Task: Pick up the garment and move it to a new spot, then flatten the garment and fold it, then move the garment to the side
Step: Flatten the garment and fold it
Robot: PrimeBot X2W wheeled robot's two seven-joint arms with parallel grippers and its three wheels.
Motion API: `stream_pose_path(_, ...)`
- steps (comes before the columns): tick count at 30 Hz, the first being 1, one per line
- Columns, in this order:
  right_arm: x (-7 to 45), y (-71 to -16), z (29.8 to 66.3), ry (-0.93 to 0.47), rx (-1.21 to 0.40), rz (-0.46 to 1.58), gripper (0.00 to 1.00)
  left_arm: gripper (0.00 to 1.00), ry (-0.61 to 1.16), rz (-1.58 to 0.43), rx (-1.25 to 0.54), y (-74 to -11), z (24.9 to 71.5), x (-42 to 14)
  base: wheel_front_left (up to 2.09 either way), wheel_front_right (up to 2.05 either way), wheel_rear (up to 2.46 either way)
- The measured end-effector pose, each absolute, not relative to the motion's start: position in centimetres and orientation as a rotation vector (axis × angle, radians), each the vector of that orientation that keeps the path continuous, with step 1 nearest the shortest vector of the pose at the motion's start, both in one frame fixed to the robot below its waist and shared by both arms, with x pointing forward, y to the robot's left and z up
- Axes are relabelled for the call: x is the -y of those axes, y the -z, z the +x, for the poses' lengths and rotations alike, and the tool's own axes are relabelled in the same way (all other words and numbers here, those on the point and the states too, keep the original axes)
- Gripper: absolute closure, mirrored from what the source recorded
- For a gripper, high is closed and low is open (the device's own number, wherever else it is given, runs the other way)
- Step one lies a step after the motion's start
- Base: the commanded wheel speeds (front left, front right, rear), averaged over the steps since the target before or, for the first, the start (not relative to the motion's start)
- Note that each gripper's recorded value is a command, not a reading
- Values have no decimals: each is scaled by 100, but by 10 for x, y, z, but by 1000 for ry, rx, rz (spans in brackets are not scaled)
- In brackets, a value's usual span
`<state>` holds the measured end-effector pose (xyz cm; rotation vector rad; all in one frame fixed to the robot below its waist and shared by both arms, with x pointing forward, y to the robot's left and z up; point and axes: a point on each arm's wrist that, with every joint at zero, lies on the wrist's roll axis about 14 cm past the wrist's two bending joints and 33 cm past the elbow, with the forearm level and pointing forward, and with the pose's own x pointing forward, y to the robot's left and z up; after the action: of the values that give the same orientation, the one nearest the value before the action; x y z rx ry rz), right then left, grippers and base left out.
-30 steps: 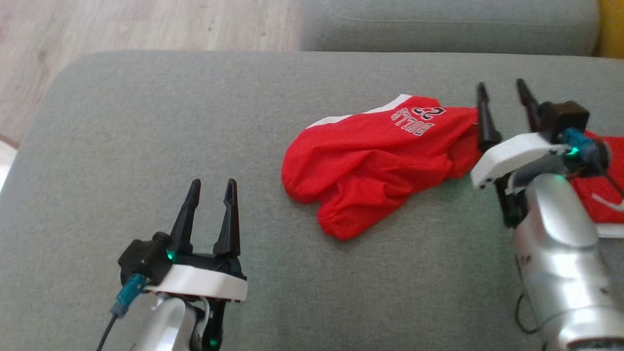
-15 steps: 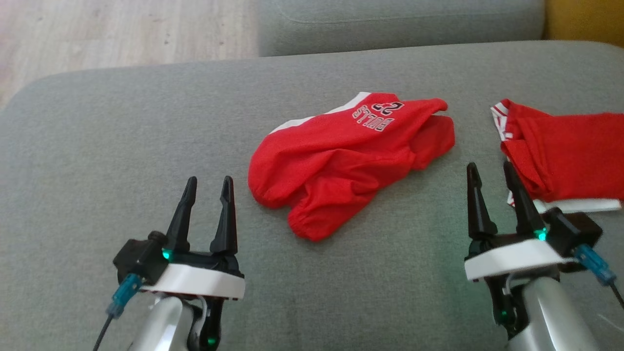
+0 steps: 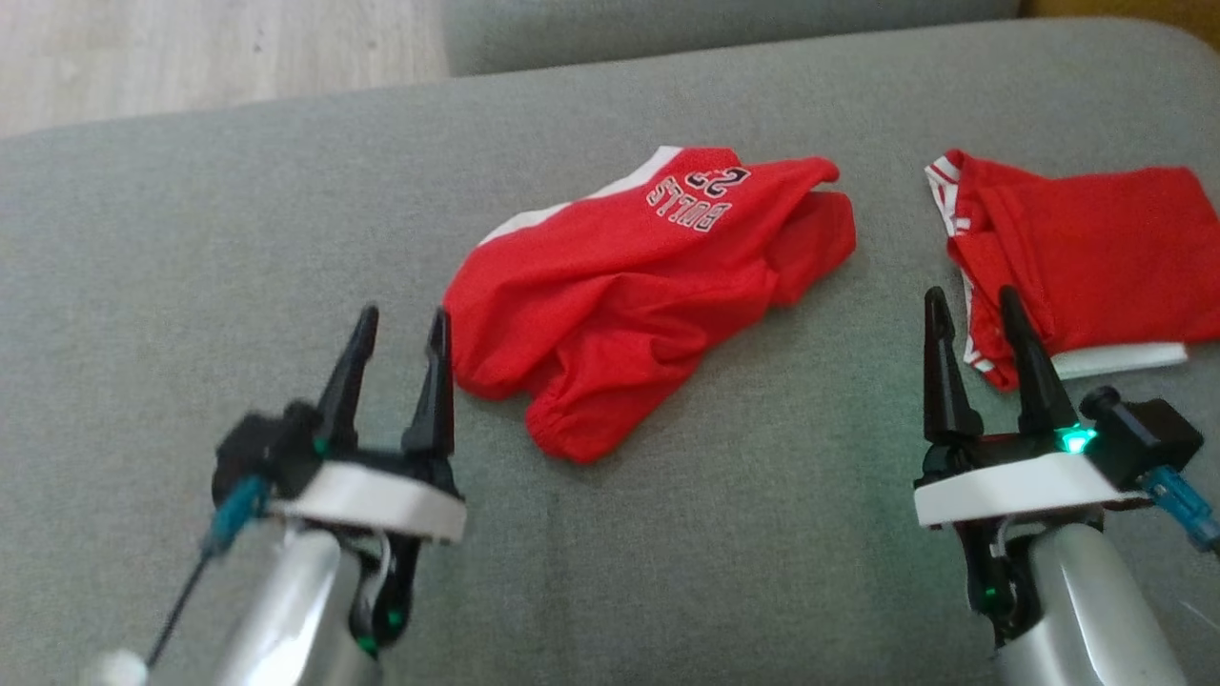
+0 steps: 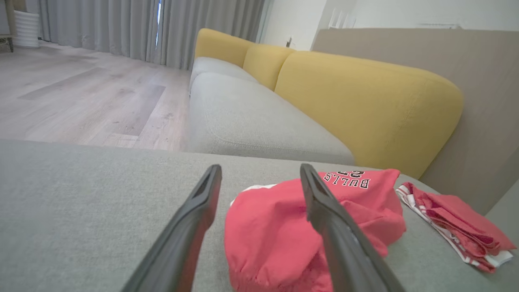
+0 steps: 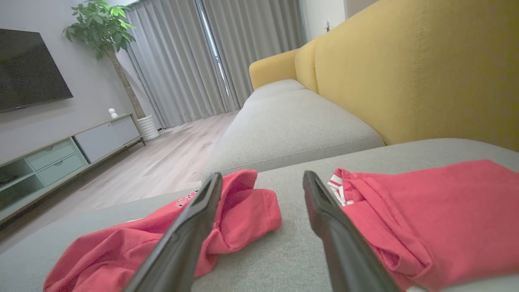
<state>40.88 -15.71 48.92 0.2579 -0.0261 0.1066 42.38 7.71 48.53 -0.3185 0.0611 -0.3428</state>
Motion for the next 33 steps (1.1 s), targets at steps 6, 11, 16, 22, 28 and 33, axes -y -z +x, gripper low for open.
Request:
stream_pose_path(6,164,-478,413,-84,-1,256,0,0,384,-232,-175,-467,452,-67,0,0,0)
stream_pose_path(11,172,-478,421,-63,5,249,0,0,447,-147,-416,-416,458,-52,0,0,0)
stream_pose_path(16,179,-470,419,-39,-15,254,0,0,469,-48,-532,-386,457,-49,0,0,0)
stream_pose_path(22,184,-468,418,-25,-18,257,0,100,473,-4,-545,-379,465,-47,0,0,0)
stream_pose_path(28,185,-472,422,-26,-6,255,0,100,429,5,-369,-413,498,-61,0,0,0)
stream_pose_path(33,184,-469,422,-29,-15,254,0,100,380,48,-188,-468,545,-84,0,0,0)
